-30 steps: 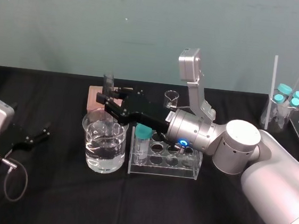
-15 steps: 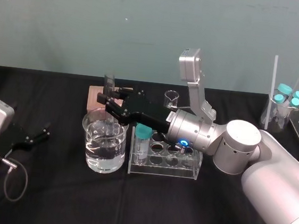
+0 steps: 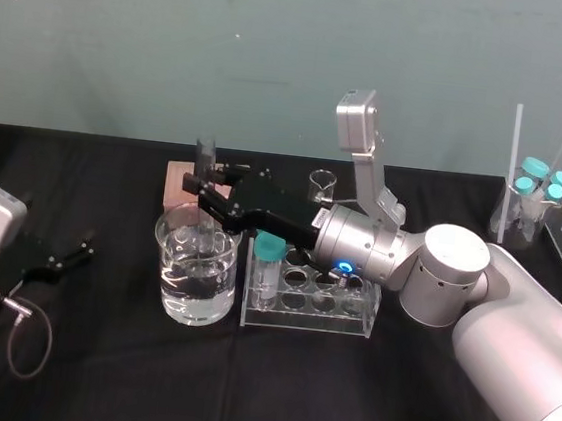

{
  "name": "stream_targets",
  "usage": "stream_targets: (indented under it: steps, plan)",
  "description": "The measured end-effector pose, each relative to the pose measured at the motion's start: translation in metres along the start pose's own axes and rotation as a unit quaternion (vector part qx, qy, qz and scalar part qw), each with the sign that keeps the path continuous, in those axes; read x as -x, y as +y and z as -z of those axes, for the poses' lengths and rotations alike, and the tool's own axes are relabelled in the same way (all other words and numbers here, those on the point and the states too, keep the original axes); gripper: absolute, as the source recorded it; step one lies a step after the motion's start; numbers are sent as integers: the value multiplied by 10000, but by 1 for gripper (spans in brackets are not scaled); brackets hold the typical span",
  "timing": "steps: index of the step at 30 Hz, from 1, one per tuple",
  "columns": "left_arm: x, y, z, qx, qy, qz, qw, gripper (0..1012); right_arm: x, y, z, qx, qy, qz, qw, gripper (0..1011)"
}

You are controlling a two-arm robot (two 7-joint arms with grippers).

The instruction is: Hold the test tube with one hand and immerse one end into the beaker, then return it to the test tube rack.

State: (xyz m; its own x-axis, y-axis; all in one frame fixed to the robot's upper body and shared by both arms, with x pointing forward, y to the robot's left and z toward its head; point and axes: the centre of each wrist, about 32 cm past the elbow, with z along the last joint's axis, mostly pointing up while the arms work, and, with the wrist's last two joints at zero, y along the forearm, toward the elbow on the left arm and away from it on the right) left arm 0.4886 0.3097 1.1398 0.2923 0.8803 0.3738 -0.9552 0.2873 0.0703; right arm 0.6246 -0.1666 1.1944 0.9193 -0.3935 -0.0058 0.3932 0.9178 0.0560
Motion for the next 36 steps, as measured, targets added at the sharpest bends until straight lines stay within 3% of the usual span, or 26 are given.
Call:
stream_targets:
  steps: [26, 31, 36]
  plan:
    - [0, 0, 0, 0, 0, 0, 10000, 1000, 10, 3, -3, -21, -12, -20, 10000, 226]
    - [0, 0, 0, 0, 0, 0, 10000, 1000, 6, 4, -40, -83, -65, -25, 9999, 225]
    - [0, 0, 0, 0, 0, 0, 10000, 1000, -5, 5, -155, -252, -233, -54, 9994, 226]
